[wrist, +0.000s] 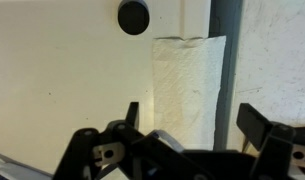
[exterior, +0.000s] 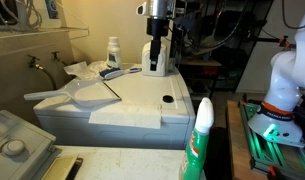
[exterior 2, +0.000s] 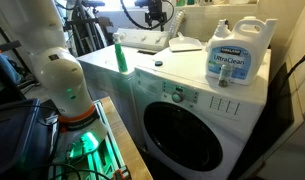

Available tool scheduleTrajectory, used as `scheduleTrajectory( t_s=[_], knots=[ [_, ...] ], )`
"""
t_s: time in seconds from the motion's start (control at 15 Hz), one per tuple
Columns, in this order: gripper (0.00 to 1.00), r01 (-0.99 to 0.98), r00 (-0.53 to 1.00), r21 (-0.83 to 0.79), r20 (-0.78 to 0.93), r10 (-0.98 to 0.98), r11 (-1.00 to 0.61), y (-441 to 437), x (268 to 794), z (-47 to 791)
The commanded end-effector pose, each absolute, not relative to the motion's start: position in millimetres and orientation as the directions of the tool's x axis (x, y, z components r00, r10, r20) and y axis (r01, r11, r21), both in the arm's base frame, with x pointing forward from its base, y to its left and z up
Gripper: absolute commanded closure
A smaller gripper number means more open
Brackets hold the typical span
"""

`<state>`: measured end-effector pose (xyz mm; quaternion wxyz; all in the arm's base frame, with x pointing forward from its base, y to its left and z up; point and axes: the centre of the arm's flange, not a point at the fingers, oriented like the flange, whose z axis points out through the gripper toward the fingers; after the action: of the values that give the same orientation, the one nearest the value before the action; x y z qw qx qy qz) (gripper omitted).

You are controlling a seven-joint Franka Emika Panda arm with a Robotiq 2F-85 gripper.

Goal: Pick up the white paper and put it on the dustpan

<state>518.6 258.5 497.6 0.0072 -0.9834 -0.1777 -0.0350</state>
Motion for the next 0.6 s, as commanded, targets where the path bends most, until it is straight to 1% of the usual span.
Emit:
scheduleTrajectory(
  t_s=[0.0, 0.13, 0.27, 0.53],
  knots=[
    [0.00, 0.363, 0.930, -0.006, 0.062, 0.362, -0.932, 262, 523, 498],
    [0.00, 0.374, 0.926, -0.009, 0.059, 0.373, -0.927, 264, 528, 498],
    [0.00, 0.369, 0.929, 0.003, 0.022, 0.369, -0.929, 272, 517, 475],
    [0.00, 0.399, 0.917, 0.031, -0.018, 0.399, -0.916, 277, 464, 446]
  ],
)
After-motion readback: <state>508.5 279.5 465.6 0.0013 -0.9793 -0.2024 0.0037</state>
